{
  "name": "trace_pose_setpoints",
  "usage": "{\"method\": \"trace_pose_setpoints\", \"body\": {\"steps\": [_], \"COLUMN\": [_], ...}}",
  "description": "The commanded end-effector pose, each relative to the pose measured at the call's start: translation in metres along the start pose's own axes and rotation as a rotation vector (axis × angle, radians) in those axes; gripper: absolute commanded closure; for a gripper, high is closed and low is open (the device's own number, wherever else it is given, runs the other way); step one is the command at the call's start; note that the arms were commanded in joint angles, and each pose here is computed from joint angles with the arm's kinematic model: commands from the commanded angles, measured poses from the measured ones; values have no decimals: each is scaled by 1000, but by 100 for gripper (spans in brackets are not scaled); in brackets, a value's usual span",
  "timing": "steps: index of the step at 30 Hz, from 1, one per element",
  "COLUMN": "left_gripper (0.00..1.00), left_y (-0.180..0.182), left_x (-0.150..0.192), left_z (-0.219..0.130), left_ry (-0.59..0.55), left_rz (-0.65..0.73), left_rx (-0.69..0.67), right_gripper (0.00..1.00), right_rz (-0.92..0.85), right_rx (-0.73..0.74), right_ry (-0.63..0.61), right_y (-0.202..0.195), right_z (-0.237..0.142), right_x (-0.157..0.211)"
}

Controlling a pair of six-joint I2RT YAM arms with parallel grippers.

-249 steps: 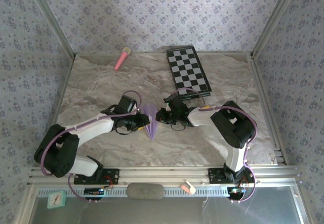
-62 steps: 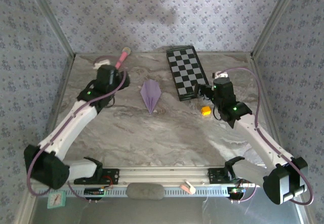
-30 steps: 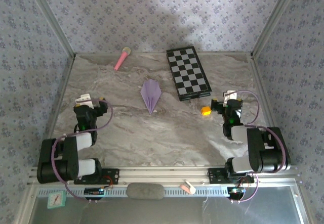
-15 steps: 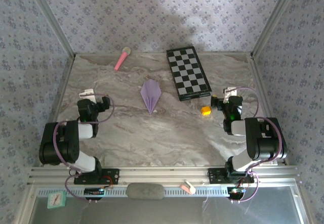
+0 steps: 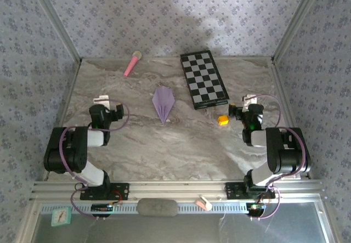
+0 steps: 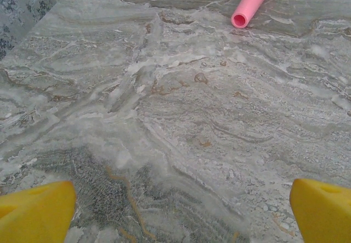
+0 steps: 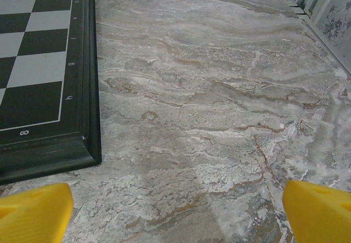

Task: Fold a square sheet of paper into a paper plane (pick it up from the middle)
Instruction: Reset both arms

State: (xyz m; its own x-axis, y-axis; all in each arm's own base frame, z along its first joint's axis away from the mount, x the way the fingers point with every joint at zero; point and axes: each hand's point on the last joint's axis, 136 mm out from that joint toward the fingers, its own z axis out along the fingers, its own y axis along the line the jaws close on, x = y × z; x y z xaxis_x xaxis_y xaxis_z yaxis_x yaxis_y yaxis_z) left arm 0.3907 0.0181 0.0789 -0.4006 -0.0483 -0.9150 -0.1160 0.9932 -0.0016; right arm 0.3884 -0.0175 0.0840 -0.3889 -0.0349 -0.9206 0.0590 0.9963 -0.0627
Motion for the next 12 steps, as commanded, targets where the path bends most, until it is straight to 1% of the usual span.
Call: {"method": "trace_pose_setpoints", "body": {"steps": [1,12], "left_gripper": [0,0], "left_y": [1,1], "left_x": [-12,-12], "left_z": [2,3], "left_ry": [-22,-21], "left_rz": [10,9], "left_rx": [-9,-6], "right_gripper": [0,0], "right_rz": [16,16], "right_rx": [-3,-2], "right_ry": [8,7], "right_y": [0,-1], "right_z": [3,3], "right_x": [-1,-2]}}
